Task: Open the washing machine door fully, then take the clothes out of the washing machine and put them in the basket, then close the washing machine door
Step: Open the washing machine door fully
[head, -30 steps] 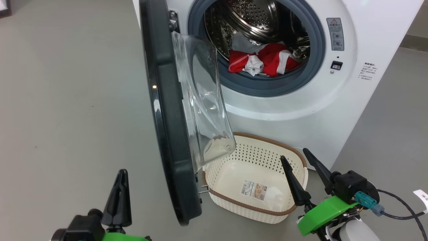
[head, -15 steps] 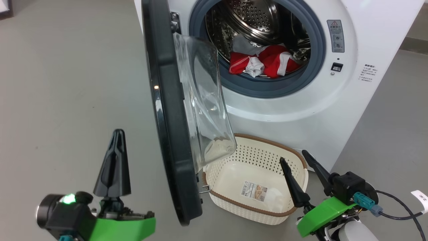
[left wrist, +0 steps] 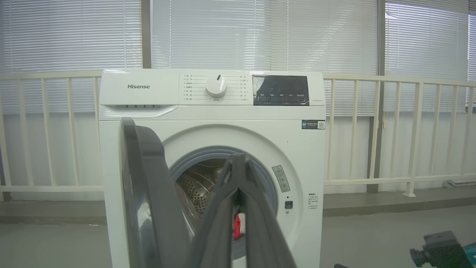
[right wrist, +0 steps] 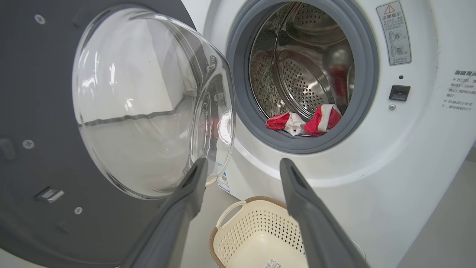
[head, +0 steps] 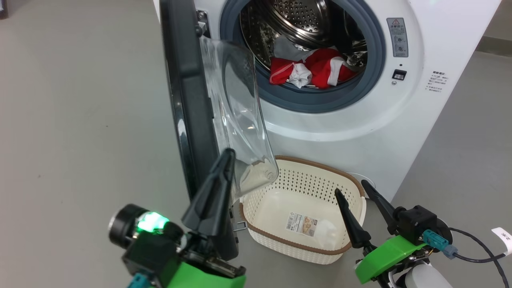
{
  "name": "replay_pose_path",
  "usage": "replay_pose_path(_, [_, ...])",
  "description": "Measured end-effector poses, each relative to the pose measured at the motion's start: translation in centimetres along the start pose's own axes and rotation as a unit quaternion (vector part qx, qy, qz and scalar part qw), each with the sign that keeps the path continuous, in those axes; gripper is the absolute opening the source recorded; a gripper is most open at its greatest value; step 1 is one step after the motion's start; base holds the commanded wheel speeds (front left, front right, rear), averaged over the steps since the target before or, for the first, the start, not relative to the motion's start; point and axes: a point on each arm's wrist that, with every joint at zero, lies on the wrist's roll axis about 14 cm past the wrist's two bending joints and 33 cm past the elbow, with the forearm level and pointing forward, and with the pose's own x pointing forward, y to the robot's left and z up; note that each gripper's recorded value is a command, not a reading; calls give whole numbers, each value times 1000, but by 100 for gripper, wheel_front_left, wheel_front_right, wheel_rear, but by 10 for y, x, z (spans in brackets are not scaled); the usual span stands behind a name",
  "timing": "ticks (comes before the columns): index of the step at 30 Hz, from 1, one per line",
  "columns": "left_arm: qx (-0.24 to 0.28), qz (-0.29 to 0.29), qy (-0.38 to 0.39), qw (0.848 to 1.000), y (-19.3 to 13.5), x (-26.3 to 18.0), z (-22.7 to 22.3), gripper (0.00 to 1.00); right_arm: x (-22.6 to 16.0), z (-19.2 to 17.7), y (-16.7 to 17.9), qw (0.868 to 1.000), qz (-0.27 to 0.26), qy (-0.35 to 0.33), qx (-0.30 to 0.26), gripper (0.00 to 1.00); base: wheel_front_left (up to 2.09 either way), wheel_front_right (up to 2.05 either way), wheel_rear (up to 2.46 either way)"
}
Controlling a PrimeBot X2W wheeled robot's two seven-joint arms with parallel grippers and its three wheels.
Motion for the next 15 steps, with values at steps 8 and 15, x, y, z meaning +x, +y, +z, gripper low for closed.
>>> replay_pose_path(8, [-35, -32, 102, 994, -25, -9, -55, 0, -1, -3, -8, 1000, -10, 3, 5, 100, 0, 0, 0])
replay_pose_path(15, [-43, -22, 177, 983, -23, -22, -95, 0, -1, -7, -13, 1000, -17, 6, 9, 100, 0, 0, 0])
